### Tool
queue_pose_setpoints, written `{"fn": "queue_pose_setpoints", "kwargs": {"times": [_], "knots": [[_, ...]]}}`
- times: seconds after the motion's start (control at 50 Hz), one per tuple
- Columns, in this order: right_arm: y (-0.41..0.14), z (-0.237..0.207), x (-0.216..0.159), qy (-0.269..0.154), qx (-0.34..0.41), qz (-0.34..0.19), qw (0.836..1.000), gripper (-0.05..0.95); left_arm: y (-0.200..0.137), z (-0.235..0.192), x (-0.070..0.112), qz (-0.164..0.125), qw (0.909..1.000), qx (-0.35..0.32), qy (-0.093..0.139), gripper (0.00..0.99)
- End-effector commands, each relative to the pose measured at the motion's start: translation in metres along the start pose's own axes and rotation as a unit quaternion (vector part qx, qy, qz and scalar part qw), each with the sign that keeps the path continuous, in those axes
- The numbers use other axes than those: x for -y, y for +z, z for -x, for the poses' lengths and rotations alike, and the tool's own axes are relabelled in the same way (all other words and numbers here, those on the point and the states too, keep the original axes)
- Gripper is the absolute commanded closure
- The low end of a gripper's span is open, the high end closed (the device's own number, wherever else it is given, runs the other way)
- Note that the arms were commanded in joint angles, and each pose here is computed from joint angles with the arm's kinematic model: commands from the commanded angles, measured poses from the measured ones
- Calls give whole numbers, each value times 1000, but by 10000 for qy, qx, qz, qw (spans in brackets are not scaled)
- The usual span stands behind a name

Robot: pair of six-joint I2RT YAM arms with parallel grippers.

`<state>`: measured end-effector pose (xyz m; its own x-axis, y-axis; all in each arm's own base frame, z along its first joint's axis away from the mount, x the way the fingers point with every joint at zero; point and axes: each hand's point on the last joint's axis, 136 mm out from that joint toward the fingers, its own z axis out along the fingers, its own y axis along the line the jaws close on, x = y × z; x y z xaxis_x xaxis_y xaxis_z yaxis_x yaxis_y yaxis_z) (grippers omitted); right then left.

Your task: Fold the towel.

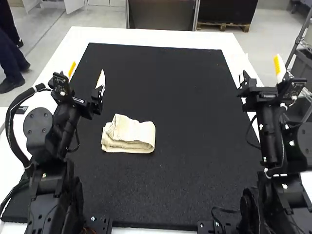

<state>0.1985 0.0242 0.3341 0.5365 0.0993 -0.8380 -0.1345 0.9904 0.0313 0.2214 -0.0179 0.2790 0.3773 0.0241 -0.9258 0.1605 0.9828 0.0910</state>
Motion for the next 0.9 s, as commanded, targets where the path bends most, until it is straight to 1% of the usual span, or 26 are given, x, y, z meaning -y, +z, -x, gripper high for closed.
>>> {"fn": "queue_pose_setpoints", "kwargs": {"times": [0.0, 0.06, 0.1, 0.14, 0.18, 0.24, 0.26, 0.28, 0.36, 0.4, 0.48, 0.58, 0.62, 0.66, 0.72, 0.88], "knots": [[-1, 5, 6, -245, 168, -160, 9994, -8, -1, -6, 9, -229, 9997, -14, 20, 41], [-3, -3, 7, -323, 97, -168, 9993, -8, -2, -14, 9, -240, 9997, -86, -2, 41], [-4, -9, 7, -397, 89, -168, 9990, -8, -2, -20, 11, -306, 9994, -160, -24, 44], [-7, -17, 7, -607, 78, -155, 9980, -10, -3, -29, 12, -322, 9990, -314, -44, 46], [-8, -23, 6, -891, 67, -126, 9959, -10, -3, -34, 11, -322, 9986, -417, 18, 46], [-9, -48, 5, -1007, -467, -60, 9938, -11, -4, -37, 11, -317, 9983, -484, 96, 43], [-10, -58, 6, -1025, -666, -52, 9925, -11, -4, -38, 11, -305, 9982, -490, 157, 41], [-11, -62, 6, -1025, -742, -39, 9919, -13, -4, -38, 10, -295, 9980, -494, 264, 39], [-12, -72, 6, -1019, -940, -18, 9903, -13, -4, -44, 9, -307, 9962, -605, 552, 38], [-13, -77, 6, -1012, -1054, -11, 9893, -13, -5, -47, 9, -316, 9953, -651, 645, 39], [-19, -97, 6, -974, -1470, 28, 9843, -13, -6, -54, 9, -320, 9934, -795, 760, 39], [-30, -128, 0, -893, -2098, 264, 9733, -13, -7, -62, 7, -276, 9925, -964, 701, 39], [-34, -136, 1, -851, -2279, 266, 9696, -13, -8, -65, 5, -226, 9922, -1012, 692, 39], [-40, -147, 1, -719, -2527, 246, 9645, -13, -8, -66, 2, -177, 9919, -1049, 694, 38], [-50, -163, 2, -584, -2914, 224, 9546, -13, -10, -72, -3, -81, 9907, -1171, 690, 36], [-53, -168, 7, -640, -3035, 93, 9506, -13, -12, -72, -14, 137, 9897, -1207, 763, 38]]}}
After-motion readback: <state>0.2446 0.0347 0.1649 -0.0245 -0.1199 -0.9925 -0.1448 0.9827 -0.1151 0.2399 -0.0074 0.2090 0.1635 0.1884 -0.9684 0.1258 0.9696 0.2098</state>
